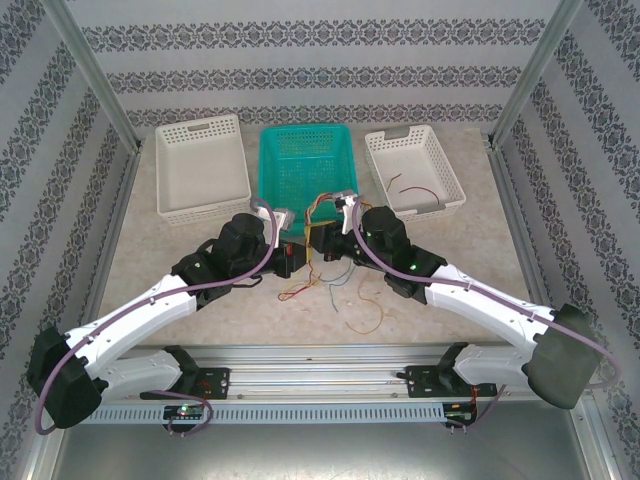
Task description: Untangle the cables
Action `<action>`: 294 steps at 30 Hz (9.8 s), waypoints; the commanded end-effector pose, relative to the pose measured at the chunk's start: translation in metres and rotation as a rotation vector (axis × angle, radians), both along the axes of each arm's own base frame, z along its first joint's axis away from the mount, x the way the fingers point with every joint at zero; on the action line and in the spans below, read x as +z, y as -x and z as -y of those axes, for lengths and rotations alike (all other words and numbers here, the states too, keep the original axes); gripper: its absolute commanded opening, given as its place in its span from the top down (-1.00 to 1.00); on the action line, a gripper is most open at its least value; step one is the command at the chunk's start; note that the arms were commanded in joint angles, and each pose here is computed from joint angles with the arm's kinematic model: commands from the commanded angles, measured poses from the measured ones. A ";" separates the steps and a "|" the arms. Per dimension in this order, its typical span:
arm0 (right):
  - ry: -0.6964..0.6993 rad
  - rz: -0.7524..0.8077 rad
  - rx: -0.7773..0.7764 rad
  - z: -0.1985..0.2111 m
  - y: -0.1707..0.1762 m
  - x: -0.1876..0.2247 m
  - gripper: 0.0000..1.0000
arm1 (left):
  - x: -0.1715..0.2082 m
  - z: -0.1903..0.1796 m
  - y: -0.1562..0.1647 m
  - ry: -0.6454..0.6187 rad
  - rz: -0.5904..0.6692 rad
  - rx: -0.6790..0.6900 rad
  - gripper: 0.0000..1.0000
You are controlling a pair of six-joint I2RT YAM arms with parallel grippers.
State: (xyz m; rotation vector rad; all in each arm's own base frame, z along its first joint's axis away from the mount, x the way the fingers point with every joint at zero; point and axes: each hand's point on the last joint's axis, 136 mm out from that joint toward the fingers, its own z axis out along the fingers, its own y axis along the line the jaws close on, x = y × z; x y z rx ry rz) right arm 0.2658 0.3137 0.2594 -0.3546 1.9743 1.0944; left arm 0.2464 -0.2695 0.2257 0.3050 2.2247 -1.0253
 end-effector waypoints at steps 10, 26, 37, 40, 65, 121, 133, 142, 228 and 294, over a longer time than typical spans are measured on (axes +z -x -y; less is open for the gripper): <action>0.050 0.061 -0.109 0.040 -0.005 0.007 1.00 | 0.021 -0.027 0.014 -0.048 0.104 0.034 1.00; 0.039 0.043 -0.509 0.184 -0.013 0.021 1.00 | 0.014 -0.091 0.021 -0.332 0.091 0.095 1.00; 0.018 0.010 -0.924 0.294 -0.005 0.051 1.00 | 0.015 -0.155 0.017 -0.520 0.117 0.226 1.00; -0.014 0.013 -1.007 0.314 0.000 0.058 1.00 | 0.011 -0.170 0.015 -0.556 0.124 0.291 1.00; -0.048 0.053 -1.328 0.372 0.036 0.077 1.00 | 0.020 -0.234 0.016 -0.603 0.211 0.607 1.00; -0.017 0.009 -0.312 0.128 0.008 0.074 1.00 | 0.058 -0.152 0.006 -0.258 0.249 0.367 1.00; 0.074 0.145 -0.143 0.073 -0.002 0.169 1.00 | 0.022 -0.162 0.025 -0.394 0.215 0.298 1.00; 0.060 0.275 -0.046 0.026 -0.022 0.263 1.00 | 0.002 -0.162 0.032 -0.438 0.187 0.255 1.00; -0.014 -0.047 0.275 -0.066 -0.002 0.109 -0.44 | 0.020 -0.100 0.041 -0.120 0.084 0.147 1.00; 0.032 -0.045 -0.066 0.101 0.014 0.044 1.00 | 0.040 -0.147 0.030 -0.247 0.157 0.281 1.00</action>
